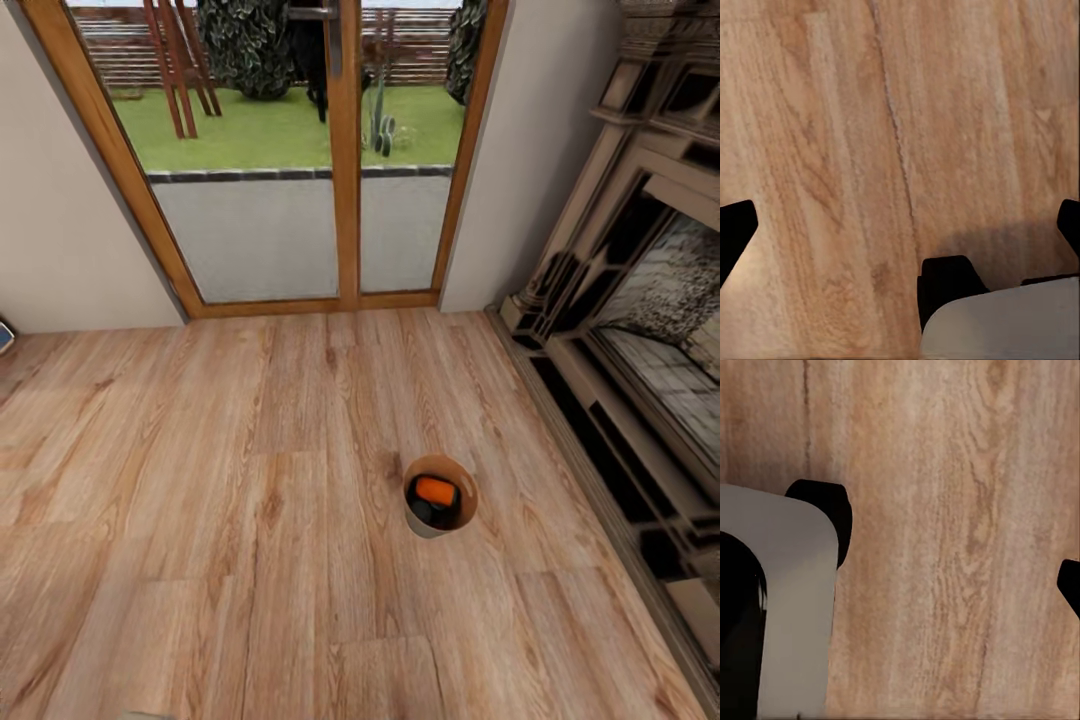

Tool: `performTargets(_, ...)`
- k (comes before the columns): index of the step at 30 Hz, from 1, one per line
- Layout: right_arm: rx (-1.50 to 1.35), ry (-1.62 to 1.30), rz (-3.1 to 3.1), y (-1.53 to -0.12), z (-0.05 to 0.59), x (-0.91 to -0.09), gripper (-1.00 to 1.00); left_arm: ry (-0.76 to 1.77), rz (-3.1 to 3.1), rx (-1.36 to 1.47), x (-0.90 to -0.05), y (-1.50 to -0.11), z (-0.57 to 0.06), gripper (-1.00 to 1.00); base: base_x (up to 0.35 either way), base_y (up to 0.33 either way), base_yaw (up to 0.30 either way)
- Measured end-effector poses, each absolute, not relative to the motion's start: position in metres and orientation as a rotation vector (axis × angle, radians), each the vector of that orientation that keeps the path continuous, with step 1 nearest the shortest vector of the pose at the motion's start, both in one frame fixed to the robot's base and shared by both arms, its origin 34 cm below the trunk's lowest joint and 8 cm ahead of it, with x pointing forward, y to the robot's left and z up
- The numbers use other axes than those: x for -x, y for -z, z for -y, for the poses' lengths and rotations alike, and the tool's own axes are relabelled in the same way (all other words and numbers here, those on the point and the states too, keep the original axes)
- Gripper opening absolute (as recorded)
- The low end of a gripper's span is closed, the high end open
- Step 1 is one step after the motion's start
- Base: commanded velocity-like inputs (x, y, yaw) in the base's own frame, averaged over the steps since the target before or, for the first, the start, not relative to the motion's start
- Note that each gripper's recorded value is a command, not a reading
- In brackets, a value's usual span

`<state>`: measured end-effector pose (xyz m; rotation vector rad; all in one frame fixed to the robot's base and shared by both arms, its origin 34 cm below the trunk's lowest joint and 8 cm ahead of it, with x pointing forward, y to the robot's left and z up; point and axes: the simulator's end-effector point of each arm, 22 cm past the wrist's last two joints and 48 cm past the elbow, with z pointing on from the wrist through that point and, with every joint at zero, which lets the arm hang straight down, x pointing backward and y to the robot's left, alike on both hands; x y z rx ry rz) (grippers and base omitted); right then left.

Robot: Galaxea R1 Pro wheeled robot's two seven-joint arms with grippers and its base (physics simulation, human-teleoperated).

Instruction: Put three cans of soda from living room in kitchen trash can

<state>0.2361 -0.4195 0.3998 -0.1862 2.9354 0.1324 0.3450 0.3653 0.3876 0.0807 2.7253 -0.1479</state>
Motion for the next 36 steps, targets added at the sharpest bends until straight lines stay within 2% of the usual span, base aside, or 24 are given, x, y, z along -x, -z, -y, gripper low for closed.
performTargets(8,0.101,-0.064,-2.973,-0.402,0.389,-0.218,1.00,0.225,-2.847,-0.052,-0.293,-0.398,-0.361,1.00,0.000,0.000,0.000)
performTargets(14,0.056,-0.063,-3.041,-0.405,0.363,-0.201,1.00,0.092,-2.994,0.024,-0.258,-0.401,-0.381,1.00,0.000,0.000,0.000)
performTargets(24,0.037,-0.071,-3.060,-0.419,0.348,-0.197,1.00,-0.019,-3.061,0.073,-0.224,-0.414,-0.372,1.00,0.000,0.000,0.000)
performTargets(36,0.032,-0.080,-3.072,-0.440,0.344,-0.190,1.00,-0.048,-3.078,0.077,-0.208,-0.436,-0.372,1.00,0.000,0.000,0.000)
